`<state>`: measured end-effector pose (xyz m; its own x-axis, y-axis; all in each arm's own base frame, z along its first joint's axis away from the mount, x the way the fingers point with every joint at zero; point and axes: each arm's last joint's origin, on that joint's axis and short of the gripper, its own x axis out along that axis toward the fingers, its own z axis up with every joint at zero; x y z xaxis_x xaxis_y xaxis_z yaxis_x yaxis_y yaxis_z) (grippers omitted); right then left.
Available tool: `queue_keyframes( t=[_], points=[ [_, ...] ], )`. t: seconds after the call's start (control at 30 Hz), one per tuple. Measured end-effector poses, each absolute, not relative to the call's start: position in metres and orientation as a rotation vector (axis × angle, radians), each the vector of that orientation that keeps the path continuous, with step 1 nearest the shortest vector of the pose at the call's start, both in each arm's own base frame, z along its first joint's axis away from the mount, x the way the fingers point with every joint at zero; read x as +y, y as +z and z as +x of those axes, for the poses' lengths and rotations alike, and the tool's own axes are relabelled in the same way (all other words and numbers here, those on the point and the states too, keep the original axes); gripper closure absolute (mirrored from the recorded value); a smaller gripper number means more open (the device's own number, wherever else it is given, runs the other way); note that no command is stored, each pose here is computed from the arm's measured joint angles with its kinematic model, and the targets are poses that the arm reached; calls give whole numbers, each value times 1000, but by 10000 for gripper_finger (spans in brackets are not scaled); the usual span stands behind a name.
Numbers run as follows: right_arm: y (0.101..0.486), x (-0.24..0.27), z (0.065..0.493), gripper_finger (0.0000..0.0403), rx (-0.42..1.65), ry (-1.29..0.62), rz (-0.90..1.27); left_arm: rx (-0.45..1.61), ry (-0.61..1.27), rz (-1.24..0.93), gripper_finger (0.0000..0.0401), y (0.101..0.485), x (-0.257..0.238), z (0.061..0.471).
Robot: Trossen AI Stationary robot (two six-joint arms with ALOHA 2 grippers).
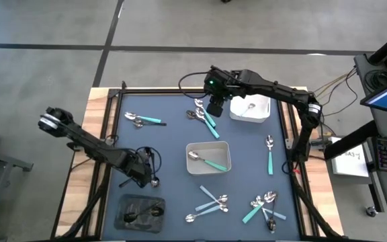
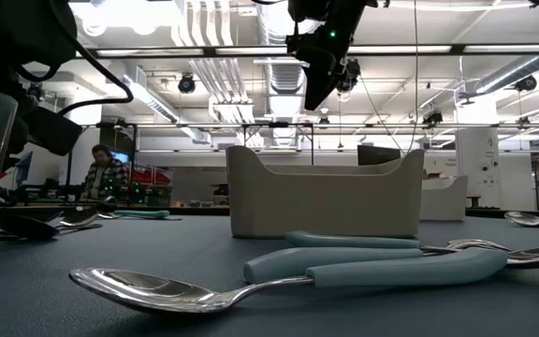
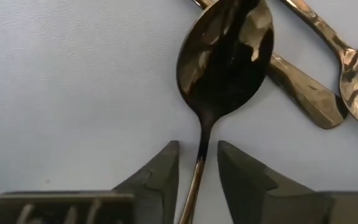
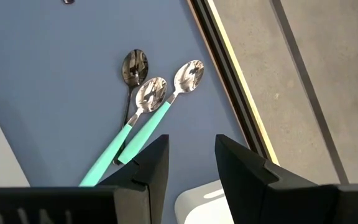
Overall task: Sort silverware by color (type)
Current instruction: Put the black spoon into the black bin
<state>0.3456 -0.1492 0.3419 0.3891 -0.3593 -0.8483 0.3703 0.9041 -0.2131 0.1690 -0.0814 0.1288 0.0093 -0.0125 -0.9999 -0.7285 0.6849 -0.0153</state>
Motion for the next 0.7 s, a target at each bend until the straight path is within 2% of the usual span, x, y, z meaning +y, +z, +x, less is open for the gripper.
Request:
queue_keyframes(
  t=[0.2,0.47,0.7],
  points=[
    [342,-149,346,280,1075,-464,12,1412,671,-665,394,138,-81,171],
    [342,-149,346,280,1074,-464,11,1333,671,-680,399,175,-82,179],
    [342,-149,346,280,1072,-465,11,1040,438,-653,400,255,-106,202]
  ],
)
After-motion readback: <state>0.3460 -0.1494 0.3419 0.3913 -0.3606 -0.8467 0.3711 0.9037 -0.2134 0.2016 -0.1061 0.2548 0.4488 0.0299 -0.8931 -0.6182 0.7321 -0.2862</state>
